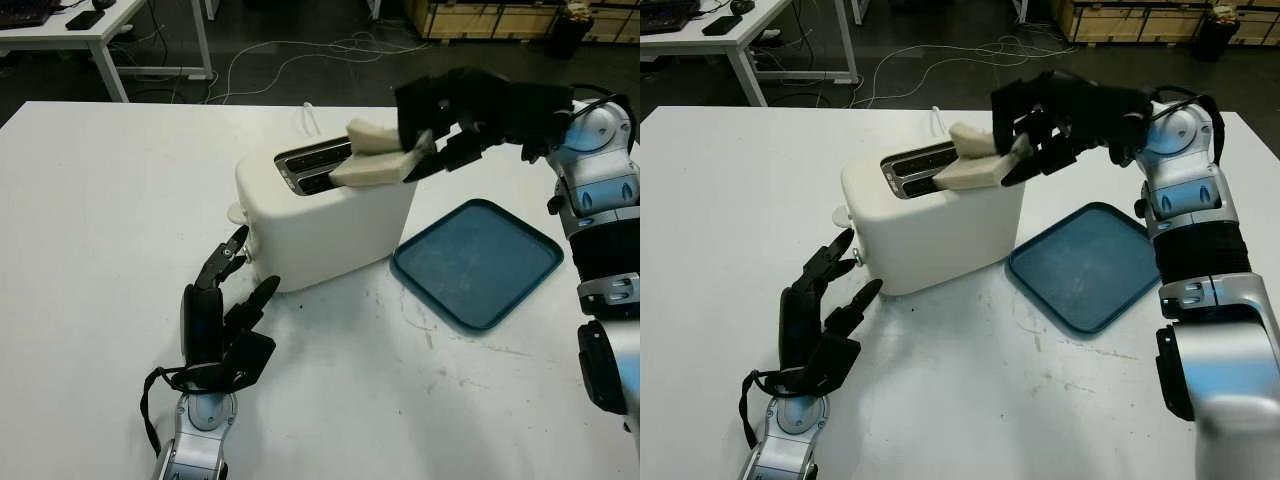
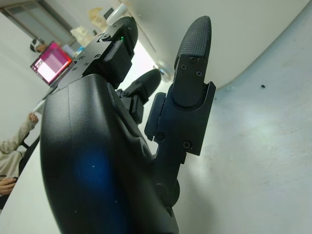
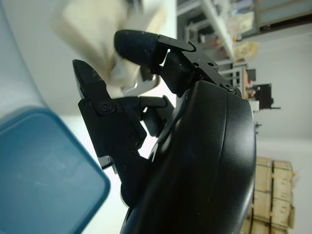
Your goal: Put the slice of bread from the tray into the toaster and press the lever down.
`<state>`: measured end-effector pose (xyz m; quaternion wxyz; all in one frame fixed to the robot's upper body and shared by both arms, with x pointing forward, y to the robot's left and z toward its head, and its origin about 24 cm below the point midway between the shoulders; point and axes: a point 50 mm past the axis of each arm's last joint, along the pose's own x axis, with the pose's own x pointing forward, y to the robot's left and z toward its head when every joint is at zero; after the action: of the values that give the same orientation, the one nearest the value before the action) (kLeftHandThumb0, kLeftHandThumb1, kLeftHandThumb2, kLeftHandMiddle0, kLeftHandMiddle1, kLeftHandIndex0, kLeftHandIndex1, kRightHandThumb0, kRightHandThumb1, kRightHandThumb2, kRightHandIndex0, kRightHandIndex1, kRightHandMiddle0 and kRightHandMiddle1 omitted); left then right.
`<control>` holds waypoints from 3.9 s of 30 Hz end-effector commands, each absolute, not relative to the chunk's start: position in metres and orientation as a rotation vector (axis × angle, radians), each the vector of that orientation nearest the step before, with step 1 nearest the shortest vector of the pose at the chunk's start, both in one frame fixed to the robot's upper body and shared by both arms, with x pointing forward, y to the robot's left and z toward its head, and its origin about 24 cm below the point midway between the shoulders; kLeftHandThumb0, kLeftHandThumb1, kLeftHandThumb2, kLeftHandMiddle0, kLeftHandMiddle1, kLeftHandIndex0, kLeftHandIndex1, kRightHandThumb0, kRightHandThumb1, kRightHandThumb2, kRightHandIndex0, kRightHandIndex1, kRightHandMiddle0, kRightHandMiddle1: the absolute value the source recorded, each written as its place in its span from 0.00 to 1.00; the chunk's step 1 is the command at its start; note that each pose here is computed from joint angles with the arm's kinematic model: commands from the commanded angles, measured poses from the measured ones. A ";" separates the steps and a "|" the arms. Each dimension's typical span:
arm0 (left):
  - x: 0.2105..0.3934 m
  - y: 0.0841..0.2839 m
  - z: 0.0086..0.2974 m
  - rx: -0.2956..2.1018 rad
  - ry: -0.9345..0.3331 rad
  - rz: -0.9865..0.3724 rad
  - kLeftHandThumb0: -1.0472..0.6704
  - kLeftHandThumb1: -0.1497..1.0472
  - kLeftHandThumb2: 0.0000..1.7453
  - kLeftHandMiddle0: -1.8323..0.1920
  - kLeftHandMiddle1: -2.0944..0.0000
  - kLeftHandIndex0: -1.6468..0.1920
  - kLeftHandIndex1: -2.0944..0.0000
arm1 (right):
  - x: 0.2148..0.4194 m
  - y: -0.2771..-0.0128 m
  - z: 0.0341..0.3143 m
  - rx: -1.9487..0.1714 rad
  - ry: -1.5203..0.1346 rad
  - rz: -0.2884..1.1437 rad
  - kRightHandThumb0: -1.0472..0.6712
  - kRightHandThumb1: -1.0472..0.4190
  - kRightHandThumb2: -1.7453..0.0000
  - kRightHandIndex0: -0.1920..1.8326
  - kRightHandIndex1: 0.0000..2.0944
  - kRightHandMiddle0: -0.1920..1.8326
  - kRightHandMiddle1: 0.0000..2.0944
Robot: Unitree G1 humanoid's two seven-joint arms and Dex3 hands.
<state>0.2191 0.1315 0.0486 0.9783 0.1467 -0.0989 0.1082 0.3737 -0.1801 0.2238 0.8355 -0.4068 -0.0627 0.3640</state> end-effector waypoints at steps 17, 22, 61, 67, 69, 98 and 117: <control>0.218 0.132 0.051 0.301 -0.221 0.225 0.28 0.89 0.09 0.73 0.63 0.60 1.00 | 0.372 -0.174 0.222 -0.943 -0.188 0.772 0.48 0.24 1.00 0.24 0.56 0.47 0.10; 0.218 0.133 0.050 0.305 -0.223 0.224 0.28 0.89 0.10 0.74 0.63 0.60 1.00 | 0.371 -0.175 0.224 -0.954 -0.236 0.739 0.47 0.24 1.00 0.25 0.57 0.49 0.12; 0.213 0.134 0.050 0.300 -0.205 0.220 0.27 0.89 0.10 0.73 0.63 0.60 1.00 | 0.327 -0.191 0.160 -1.136 -0.893 0.339 0.21 0.31 0.99 0.14 0.38 0.35 0.04; 0.212 0.134 0.050 0.302 -0.205 0.224 0.27 0.89 0.10 0.73 0.63 0.60 1.00 | 0.336 -0.183 0.154 -1.033 -0.876 0.296 0.28 0.28 0.99 0.20 0.40 0.38 0.05; 0.212 0.134 0.050 0.300 -0.203 0.226 0.26 0.89 0.10 0.73 0.63 0.60 1.00 | 0.338 -0.182 0.154 -1.020 -0.882 0.275 0.26 0.26 0.99 0.22 0.42 0.38 0.06; 0.211 0.132 0.050 0.299 -0.201 0.223 0.26 0.89 0.11 0.74 0.61 0.60 1.00 | 0.346 -0.168 0.161 -1.080 -1.040 0.247 0.24 0.30 1.00 0.17 0.48 0.45 0.09; 0.210 0.130 0.049 0.285 -0.197 0.224 0.26 0.89 0.10 0.74 0.60 0.60 1.00 | 0.350 -0.149 0.161 -1.097 -1.109 0.259 0.39 0.13 0.99 0.44 0.65 0.50 0.34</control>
<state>0.2103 0.1310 0.0483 0.9790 0.1430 -0.0965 0.1089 0.3470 -0.1560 0.1517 0.7122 -0.4968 -0.4792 0.1275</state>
